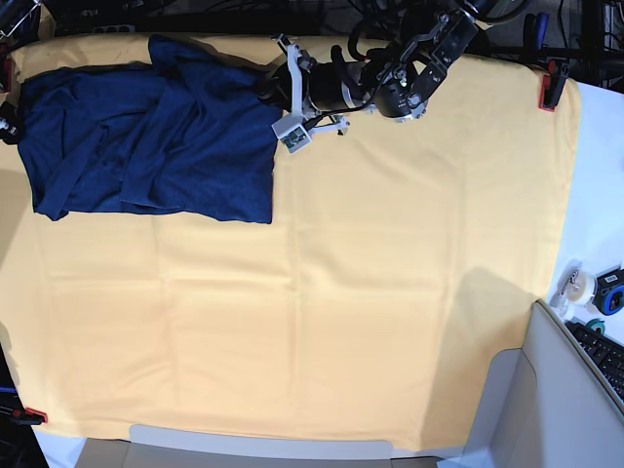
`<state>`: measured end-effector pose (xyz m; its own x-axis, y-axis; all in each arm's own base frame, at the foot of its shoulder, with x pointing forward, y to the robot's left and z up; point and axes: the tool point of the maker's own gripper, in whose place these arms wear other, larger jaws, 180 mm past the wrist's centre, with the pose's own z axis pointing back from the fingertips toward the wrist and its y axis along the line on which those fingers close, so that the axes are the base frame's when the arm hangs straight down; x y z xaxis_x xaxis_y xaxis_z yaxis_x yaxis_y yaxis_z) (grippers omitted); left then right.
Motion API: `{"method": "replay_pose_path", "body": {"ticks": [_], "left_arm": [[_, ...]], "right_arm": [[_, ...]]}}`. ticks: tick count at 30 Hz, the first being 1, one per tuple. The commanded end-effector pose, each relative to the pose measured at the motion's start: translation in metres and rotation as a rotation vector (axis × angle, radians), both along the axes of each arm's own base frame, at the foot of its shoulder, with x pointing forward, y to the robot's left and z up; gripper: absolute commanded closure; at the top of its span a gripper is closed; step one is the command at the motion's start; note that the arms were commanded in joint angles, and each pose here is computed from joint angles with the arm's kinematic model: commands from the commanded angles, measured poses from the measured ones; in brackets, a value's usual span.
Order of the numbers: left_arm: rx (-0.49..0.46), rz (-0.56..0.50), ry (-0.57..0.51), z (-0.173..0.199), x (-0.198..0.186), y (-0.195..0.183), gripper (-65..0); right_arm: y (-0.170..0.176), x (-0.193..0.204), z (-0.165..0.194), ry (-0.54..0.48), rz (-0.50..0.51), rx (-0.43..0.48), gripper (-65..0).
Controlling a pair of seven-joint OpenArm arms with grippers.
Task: Fold the T-shirt properly
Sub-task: 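Drag the shirt edge with the right gripper away from the left gripper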
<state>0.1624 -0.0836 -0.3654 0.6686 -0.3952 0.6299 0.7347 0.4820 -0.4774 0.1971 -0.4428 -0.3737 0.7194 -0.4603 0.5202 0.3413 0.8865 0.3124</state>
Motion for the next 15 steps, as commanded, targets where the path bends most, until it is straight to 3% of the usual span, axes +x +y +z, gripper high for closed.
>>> {"method": "replay_pose_path", "body": {"ticks": [1, 8, 15], "left_arm": [[-0.041, 0.002, -0.025, 0.0111, 0.0049, -0.0049, -6.4], [-0.041, 0.002, -0.025, 0.0111, 0.0049, -0.0049, -6.4], [-0.037, 0.003, -0.017, 0.0084, 0.0041, -0.0043, -6.4]], "right_arm": [[-0.0102, 0.0053, 0.0139, -0.023, 0.005, -0.035, -16.8], [-0.0078, 0.0067, 0.0127, -0.030, 0.003, -0.027, -17.4], [-0.0065, 0.0104, 0.0138, -0.039, 0.004, -0.022, -31.5]]}}
